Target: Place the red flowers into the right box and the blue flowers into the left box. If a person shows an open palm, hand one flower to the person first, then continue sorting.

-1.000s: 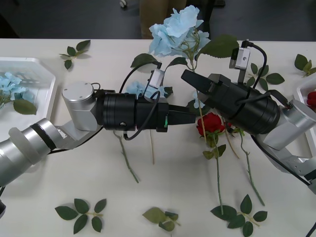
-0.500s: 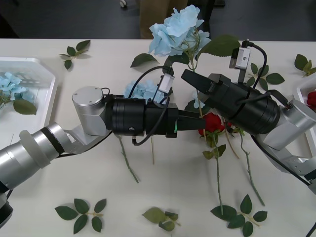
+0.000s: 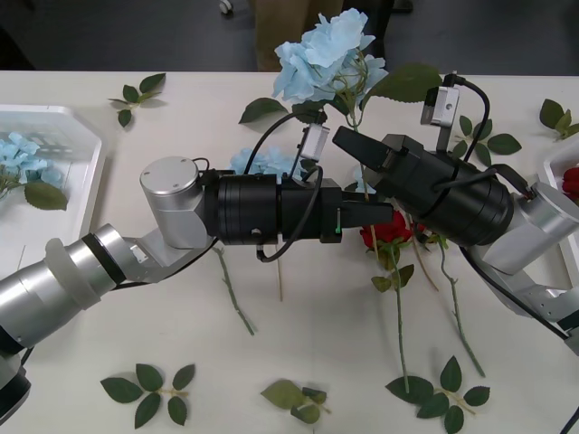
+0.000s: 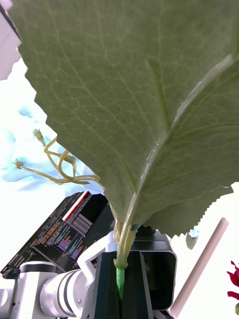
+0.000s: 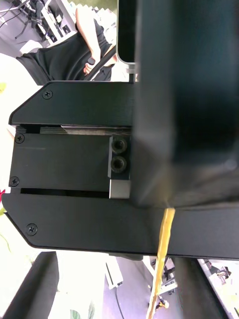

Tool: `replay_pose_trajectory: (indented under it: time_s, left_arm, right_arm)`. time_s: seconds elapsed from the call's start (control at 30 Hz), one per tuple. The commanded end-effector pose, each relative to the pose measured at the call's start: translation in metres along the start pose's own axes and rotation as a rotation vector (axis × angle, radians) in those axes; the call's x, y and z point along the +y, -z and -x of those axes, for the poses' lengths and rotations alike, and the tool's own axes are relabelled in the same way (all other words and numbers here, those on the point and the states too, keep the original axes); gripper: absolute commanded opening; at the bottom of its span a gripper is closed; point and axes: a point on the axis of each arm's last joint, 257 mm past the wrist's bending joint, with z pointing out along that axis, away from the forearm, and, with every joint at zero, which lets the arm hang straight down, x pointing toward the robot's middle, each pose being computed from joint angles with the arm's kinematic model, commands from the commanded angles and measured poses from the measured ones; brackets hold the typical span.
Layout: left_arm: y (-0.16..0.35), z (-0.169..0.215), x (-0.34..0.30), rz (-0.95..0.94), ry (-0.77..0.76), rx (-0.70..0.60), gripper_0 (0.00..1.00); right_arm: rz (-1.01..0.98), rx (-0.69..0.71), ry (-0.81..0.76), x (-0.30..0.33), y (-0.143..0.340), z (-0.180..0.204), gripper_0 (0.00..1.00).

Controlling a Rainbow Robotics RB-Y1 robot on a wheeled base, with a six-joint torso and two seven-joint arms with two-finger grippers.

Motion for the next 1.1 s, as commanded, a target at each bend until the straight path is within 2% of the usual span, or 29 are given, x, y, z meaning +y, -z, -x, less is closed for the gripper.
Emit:
replay_pose_trajectory:
  time_s: [0.03, 0.5, 0.53, 0.57, 0.63, 0.7, 0.83, 0.93, 1.1]
  left_arm:
    - [-0.023, 0.012, -0.031, -0.071, 0.049, 0.001, 0.0]
    - [-0.023, 0.011, -0.031, -0.072, 0.041, 0.002, 0.0]
    - [-0.023, 0.011, -0.031, -0.071, 0.04, 0.002, 0.0]
    - [-0.022, 0.012, -0.031, -0.072, 0.039, 0.002, 0.0]
    - [-0.022, 0.011, -0.031, -0.073, 0.041, 0.002, 0.0]
    - [-0.022, 0.012, -0.031, -0.072, 0.039, 0.002, 0.0]
    - [-0.022, 0.011, -0.031, -0.072, 0.042, 0.0, 0.0]
    - [-0.022, 0.01, -0.031, -0.074, 0.041, 0.003, 0.0]
    - [-0.022, 0.01, -0.031, -0.072, 0.039, 0.004, 0.0]
  right_arm:
    - [0.045, -0.022, 0.022, 0.02, -0.01, 0.019, 0.0]
    - [0.046, -0.023, 0.021, 0.02, -0.01, 0.019, 0.0]
    - [0.045, -0.025, 0.022, 0.02, -0.01, 0.02, 0.1]
    - [0.043, -0.029, 0.024, 0.019, -0.009, 0.022, 0.32]
    - [0.037, -0.037, 0.034, 0.018, -0.005, 0.027, 0.55]
    - [0.028, -0.036, 0.046, 0.016, -0.001, 0.03, 0.6]
    - [0.003, -0.006, 0.075, 0.012, 0.01, 0.034, 0.61]
    - [-0.019, 0.018, 0.098, 0.009, 0.025, 0.038, 0.67]
    - [-0.052, 0.069, 0.135, 0.007, 0.056, 0.043, 0.67]
